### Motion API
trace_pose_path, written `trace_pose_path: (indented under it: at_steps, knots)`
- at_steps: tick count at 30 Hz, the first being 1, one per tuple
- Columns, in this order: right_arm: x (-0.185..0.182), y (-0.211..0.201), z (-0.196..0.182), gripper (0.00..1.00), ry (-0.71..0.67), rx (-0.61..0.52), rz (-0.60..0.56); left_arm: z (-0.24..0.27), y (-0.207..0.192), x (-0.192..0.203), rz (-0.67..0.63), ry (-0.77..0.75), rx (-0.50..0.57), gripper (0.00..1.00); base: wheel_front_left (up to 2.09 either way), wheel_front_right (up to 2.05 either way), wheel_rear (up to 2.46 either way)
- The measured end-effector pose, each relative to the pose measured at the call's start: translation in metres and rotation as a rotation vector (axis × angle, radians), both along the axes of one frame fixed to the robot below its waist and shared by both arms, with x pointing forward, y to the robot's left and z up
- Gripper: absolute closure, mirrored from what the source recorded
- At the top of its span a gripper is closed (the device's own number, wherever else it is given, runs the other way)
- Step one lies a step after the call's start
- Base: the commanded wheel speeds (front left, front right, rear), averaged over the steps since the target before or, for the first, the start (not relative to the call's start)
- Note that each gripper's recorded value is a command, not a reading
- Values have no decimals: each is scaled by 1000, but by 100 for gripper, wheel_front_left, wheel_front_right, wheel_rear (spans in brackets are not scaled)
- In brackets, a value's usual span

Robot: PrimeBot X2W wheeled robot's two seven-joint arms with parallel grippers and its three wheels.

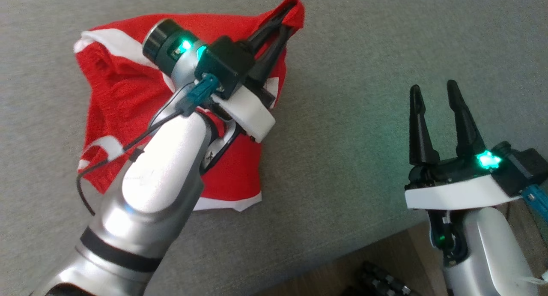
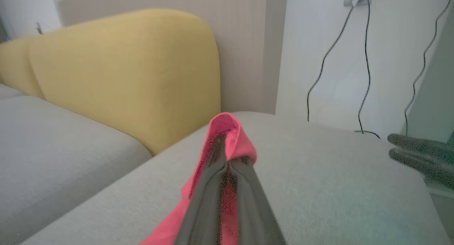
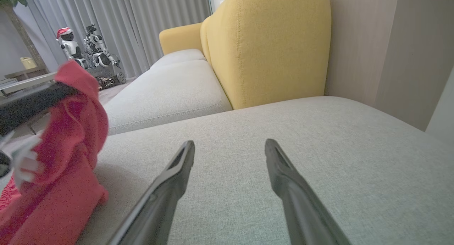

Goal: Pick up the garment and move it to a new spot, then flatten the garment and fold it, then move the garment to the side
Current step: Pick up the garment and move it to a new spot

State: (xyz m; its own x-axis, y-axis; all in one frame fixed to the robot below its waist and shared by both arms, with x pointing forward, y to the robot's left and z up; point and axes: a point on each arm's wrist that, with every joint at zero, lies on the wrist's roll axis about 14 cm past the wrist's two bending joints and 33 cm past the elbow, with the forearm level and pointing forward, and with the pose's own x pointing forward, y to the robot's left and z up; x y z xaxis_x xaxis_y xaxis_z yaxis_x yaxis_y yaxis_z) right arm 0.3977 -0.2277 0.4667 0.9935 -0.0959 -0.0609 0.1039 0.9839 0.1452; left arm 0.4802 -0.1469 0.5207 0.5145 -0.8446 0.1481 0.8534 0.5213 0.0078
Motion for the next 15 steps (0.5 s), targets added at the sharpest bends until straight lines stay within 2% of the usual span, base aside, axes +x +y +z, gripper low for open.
trace_pose_path:
  at_steps: [3,4,5,6,7,8,15]
  knots:
    - [-2,-5,-6,0,16,-1,-17,-44,-12,-4,-39,106,90,100,0,0,0]
    - [-2,-5,-6,0,16,-1,-17,-44,-12,-4,-39,106,90,100,0,0,0]
    - [-4,-7,-9,0,26,1,-25,-58,-15,-7,-55,138,120,96,0,0,0]
    - [-5,-8,-12,0,33,0,-29,-70,-17,-11,-67,166,147,65,0,0,0]
    - [-6,-9,-14,0,41,-1,-33,-80,-18,-13,-74,195,166,18,0,0,0]
    - [-6,-10,-16,0,45,-1,-35,-85,-18,-15,-80,211,173,0,0,0,0]
    - [-3,-4,-13,0,27,11,-16,-73,-6,-19,-59,198,143,0,0,0,0]
